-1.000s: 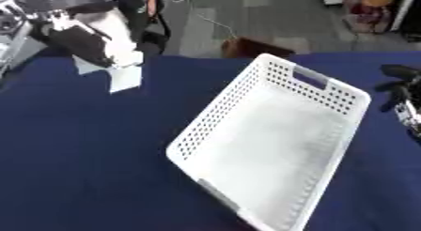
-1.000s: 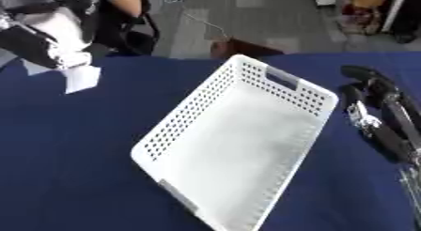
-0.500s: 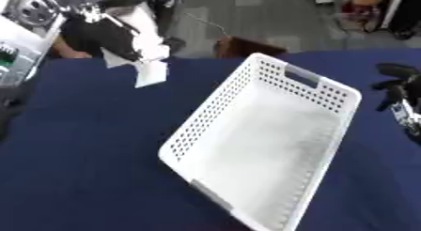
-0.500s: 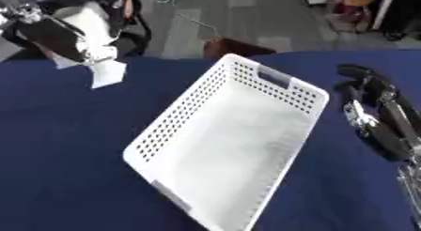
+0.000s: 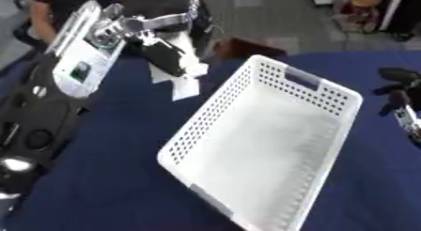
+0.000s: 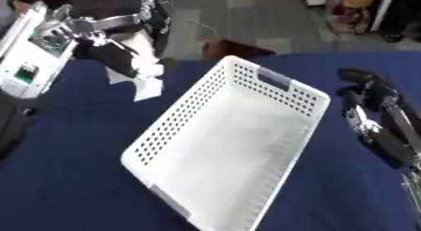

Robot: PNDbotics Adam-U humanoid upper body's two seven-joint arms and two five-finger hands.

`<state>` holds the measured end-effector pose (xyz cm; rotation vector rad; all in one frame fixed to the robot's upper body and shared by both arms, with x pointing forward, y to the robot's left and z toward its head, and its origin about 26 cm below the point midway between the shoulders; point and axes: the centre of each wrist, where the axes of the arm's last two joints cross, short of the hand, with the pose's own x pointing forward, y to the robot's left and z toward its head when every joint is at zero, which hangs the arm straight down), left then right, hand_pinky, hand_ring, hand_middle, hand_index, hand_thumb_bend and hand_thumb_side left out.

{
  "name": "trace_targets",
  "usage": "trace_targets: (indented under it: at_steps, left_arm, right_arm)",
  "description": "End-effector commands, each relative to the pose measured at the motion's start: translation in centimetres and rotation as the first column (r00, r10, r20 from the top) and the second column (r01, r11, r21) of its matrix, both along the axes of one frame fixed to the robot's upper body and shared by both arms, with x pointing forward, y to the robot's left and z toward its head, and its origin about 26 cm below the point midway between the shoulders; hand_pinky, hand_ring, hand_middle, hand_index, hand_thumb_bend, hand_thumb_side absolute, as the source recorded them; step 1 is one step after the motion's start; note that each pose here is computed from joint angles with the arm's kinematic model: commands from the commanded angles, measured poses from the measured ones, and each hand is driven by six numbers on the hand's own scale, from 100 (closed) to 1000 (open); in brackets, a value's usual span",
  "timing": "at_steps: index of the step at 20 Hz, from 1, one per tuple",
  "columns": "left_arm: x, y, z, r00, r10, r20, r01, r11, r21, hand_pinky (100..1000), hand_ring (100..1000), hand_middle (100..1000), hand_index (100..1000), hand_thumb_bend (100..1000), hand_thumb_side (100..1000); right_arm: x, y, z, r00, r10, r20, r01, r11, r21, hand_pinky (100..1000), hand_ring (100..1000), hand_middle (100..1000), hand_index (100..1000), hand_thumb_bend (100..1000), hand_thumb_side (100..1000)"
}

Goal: Pick up objects on the table and place them in the box.

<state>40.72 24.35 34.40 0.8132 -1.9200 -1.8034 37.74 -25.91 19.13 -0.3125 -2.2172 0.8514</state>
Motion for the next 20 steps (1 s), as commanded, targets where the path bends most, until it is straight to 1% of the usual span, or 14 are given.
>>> trace_targets:
  at_steps: [1,9,20]
  left_arm:
    - [0.0,-0.8,1.0,0.999,-0.006,0.047,0.005,1.000,0.007,100,100,100,170,100,330]
    - [0.5,-1.6,0.0,0.999,-0.016,0.033,0.016,1.000,0.019,100,100,100,170,100,334]
    - [1.1,-2.7,-1.6,0.999,-0.050,-0.009,0.050,0.998,0.026,100,100,100,169,100,348]
  right_arm:
    - [0.1,0.2,0.9,1.000,0.012,0.024,-0.012,1.000,0.002,504,734,874,874,100,762]
    - [0.1,0.3,1.0,1.000,0.014,0.026,-0.014,1.000,0.004,505,734,874,874,100,761]
    - [0.2,0.4,1.0,1.000,0.021,0.020,-0.021,1.000,0.001,506,735,875,874,100,768]
